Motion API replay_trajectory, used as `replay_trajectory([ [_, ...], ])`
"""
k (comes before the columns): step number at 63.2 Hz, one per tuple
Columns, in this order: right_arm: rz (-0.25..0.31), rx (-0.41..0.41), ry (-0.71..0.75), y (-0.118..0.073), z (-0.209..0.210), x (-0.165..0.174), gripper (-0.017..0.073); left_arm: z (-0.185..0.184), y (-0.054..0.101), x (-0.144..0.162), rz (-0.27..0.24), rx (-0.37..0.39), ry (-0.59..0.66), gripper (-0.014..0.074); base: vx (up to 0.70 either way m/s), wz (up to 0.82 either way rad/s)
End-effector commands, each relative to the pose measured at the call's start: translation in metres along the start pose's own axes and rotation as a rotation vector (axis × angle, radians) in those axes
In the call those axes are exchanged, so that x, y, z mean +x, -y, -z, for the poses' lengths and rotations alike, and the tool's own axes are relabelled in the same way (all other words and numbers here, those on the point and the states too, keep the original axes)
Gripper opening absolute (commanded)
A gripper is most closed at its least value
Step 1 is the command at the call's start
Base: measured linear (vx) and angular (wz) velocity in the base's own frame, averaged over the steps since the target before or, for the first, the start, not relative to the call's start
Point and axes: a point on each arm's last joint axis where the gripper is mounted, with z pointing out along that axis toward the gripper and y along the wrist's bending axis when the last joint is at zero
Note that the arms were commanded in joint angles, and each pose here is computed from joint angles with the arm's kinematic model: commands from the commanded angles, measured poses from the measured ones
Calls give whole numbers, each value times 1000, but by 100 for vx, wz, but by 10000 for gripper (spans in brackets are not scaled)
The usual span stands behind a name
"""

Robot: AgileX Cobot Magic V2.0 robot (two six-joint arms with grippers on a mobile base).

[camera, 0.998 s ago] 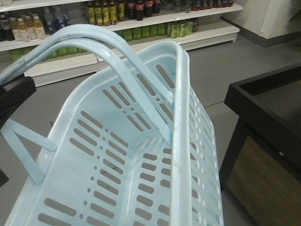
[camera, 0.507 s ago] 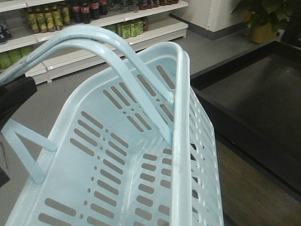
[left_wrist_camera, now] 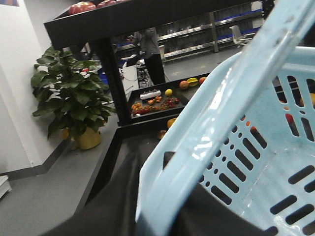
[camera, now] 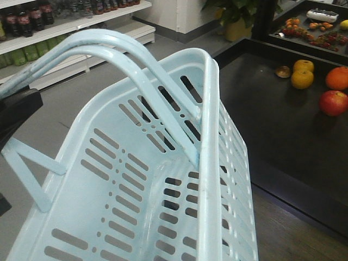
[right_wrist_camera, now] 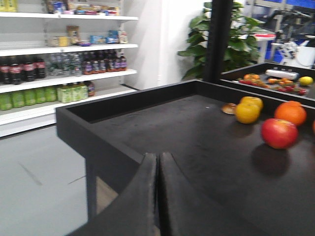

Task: Pick three apples into basket with both arms
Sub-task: 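Drive the base up to the table with apples and oranges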

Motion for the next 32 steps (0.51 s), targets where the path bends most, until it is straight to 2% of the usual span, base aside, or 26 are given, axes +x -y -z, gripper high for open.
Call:
replay_trajectory([
  [1,16,3,69,0,0,-2,-8,1,-4,-10,-1,-33,26,-6,3,-43],
  [32,16,3,69,0,0,-2,-8,1,-4,-10,-1,-33,26,-6,3,-39],
])
